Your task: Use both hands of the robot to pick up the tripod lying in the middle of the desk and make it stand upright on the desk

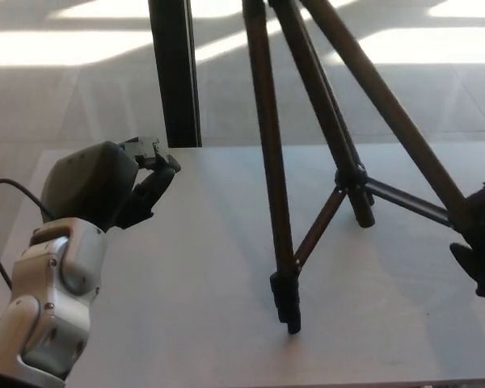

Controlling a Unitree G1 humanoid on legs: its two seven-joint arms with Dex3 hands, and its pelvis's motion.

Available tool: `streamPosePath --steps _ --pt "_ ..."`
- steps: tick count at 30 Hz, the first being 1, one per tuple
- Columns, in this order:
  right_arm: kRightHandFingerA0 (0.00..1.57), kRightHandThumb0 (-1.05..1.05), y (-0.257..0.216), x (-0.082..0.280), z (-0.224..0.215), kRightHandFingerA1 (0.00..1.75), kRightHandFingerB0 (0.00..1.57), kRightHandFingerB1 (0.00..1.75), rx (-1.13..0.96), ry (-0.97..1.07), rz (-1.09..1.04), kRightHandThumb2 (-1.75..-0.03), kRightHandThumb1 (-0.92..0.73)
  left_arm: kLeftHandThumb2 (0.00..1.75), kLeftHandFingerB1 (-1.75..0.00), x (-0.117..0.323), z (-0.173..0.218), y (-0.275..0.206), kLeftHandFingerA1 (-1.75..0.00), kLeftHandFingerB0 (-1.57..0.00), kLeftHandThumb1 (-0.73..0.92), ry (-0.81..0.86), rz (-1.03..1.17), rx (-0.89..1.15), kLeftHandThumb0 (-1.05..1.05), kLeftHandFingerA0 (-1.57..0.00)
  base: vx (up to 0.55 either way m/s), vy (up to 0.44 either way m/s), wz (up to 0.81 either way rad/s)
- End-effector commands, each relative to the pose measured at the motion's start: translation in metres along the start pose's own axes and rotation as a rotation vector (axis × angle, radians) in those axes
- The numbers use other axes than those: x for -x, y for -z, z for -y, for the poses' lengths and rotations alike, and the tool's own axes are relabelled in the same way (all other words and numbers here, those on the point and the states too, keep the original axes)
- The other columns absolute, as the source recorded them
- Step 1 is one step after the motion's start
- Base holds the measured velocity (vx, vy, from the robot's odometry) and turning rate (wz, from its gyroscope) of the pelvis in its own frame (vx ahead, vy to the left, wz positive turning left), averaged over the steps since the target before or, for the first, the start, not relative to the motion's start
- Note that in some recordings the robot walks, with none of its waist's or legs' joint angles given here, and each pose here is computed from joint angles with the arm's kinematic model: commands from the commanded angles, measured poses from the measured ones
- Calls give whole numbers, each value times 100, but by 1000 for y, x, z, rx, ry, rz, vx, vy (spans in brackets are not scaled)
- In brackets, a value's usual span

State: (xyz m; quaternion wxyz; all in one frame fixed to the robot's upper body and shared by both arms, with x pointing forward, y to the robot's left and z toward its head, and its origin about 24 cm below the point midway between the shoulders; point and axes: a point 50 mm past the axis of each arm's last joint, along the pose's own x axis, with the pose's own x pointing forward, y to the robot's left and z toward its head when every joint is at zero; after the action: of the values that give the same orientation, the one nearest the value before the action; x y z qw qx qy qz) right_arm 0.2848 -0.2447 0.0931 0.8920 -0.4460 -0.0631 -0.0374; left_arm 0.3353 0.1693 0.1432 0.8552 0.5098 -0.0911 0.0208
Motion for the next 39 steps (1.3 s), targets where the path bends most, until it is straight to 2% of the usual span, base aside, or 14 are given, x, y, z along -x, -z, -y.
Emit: streamPosePath --steps 1,5,7,8,12,16,17,22,25,26,32,35,38,39 --pt "97 -36 38 37 -16 131 86 88 128 -163 -94 -80 -69 57 -73 3 3 5 -101 -75 56 -25 18 8 -54 -86 0 0 0" --pt "86 -38 42 43 -21 148 85 89 179 -205 -101 -79 -71 58 -74 4 5 4 -99 -73 57 -15 28 -13 -53 -83 0 0 0" --pt "83 -37 42 45 -25 175 68 150 164 -233 -69 -75 -74 57 -68 5 7 4 -90 -72 58 -9 28 -28 -51 -81 0 0 0" --pt "83 -37 38 43 -27 168 72 123 155 -236 -73 -77 -72 57 -66 5 7 5 -90 -73 59 -12 24 -33 -52 -80 0 0 0" --pt "85 -37 38 42 -32 162 78 93 154 -237 -68 -80 -71 57 -64 7 7 6 -91 -72 58 -13 23 -21 -51 -81 0 0 -2" --pt "82 -40 34 40 -34 163 78 91 161 -230 -83 -79 -74 57 -59 9 7 8 -88 -70 57 -1 2 -6 -49 -81 0 0 0" --pt "84 -41 30 37 -33 175 67 144 146 -211 -62 -76 -76 57 -60 10 8 10 -87 -70 57 0 1 -11 -49 -80 0 0 0" --pt "92 -37 19 22 -32 175 75 85 137 -169 -31 -74 -78 57 -60 14 3 17 -84 -70 58 -3 -20 -14 -50 -81 0 0 0" --pt "90 -38 19 21 -30 175 74 80 129 -162 -42 -72 -79 57 -60 15 4 17 -85 -70 58 0 -18 -11 -50 -81 0 0 0" --pt "98 -39 19 17 -25 142 80 98 122 -175 -72 -75 -77 57 -62 16 4 14 -90 -68 58 -5 -4 38 -49 -81 0 0 0" --pt "101 -37 18 9 -22 133 83 107 143 -206 -125 -70 -78 58 -63 17 -2 -30 -88 -63 61 -53 139 177 -52 -77 0 0 0" --pt "87 -37 16 8 -24 172 70 145 121 -234 -133 -73 -77 59 -61 21 -7 -52 -83 -61 64 -38 215 193 -55 -76 0 0 0" --pt "85 -35 14 9 -27 175 71 144 78 -239 -139 -71 -77 59 -62 24 -10 -62 -80 -64 63 -31 251 208 -53 -78 0 0 0" --pt "80 -35 15 9 -26 158 75 104 75 -270 -136 -73 -76 58 -62 26 -11 -66 -79 -63 59 -24 270 201 -51 -81 0 0 0"
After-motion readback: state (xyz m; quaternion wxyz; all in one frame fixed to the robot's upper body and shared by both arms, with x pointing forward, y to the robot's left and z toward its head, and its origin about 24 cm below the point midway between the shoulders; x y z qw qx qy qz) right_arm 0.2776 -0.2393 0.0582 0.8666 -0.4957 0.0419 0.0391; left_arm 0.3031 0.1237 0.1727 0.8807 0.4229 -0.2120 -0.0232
